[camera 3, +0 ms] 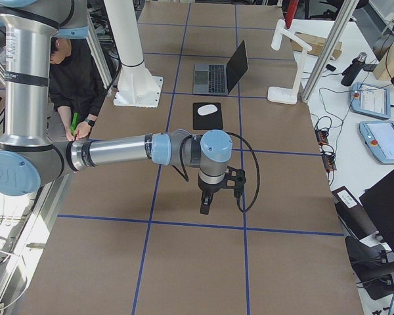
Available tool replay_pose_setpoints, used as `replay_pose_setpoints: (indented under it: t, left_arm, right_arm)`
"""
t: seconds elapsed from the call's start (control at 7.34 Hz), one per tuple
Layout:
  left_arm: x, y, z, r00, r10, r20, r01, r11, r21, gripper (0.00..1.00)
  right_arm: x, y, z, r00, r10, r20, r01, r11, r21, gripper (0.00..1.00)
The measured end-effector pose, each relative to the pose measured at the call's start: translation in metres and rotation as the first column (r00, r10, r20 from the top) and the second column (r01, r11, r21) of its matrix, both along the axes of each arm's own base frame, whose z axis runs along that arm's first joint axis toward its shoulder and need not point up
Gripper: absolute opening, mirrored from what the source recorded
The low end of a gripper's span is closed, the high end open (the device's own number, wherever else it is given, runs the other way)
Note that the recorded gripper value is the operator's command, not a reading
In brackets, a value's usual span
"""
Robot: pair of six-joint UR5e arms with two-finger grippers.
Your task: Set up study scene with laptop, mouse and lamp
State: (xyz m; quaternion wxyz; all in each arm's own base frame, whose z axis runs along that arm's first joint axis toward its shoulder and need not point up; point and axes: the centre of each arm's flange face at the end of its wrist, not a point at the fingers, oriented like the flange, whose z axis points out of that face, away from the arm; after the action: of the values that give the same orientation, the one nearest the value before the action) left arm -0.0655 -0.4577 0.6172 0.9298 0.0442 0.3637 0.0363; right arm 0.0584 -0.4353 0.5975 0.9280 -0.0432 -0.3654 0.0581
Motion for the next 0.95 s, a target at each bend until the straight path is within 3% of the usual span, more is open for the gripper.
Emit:
replay_pose_setpoints:
  t: [0.95]
  left_arm:
    - [0.0002,0.0053,0.0012,1.000,0.003,0.001,-0.003,1.000,0.002,1.00]
  right_arm:
    - [-0.0075,-0.0023,0.0043,1.000,-0.014,0.001,0.014,1.000,-0.009,0.99]
